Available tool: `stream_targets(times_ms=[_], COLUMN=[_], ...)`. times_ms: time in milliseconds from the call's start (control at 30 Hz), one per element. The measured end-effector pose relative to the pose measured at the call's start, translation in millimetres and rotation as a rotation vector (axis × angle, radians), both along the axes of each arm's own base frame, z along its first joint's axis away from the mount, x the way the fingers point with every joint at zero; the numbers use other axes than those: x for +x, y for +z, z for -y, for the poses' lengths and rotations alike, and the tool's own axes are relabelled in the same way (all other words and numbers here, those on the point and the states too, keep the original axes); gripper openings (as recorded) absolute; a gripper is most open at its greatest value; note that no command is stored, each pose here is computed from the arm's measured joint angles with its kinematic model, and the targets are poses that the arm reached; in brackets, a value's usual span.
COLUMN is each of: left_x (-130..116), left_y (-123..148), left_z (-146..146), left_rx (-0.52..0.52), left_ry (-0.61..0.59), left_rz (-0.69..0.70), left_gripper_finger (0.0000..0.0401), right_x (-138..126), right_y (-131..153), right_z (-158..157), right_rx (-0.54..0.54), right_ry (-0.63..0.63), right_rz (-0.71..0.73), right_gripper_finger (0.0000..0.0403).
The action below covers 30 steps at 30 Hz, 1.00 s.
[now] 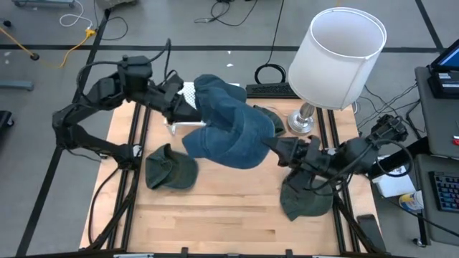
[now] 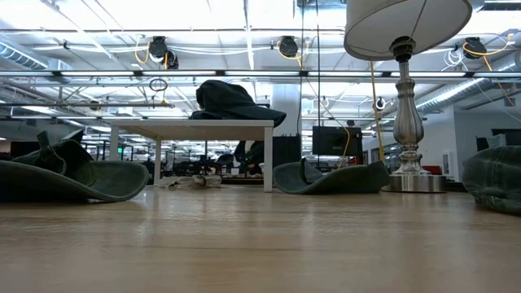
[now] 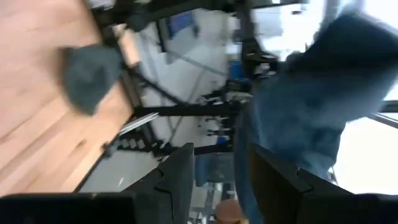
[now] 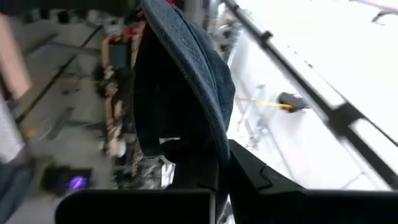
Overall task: Pick & Place hat
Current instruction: Stack the blue cap on the blue cap on the shelf
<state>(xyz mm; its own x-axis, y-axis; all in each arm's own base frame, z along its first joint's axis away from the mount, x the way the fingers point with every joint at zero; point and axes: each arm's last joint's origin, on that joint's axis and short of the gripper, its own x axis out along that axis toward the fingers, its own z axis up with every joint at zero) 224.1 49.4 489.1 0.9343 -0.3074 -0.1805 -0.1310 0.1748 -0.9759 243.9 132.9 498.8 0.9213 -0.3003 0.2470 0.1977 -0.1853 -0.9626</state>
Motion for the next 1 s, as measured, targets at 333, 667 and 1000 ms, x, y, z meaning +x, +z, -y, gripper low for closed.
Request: stream_targets(times_ms=[333,667,1000], left_x=[26,23,16], left_y=[18,42,53], left_z=[-6,-2,2], left_rx=[0.027,0.037,0.045], left_ry=[-0.063,-0.219,-0.324], left_rz=[0.261,0.493,0.599], left_gripper_finger=[0.0171,0.0169,0.0143], right_x=[2,2,2], right_y=[2,1,1], right_z=[5,6,7], right_rx=[-0.01,0.05,0.072], right_ry=[-0.009,-0.048,-0.043], right_rz=[0.013,0.012,0.021], right_gripper_finger=[0.0005,0.0005,0.0006])
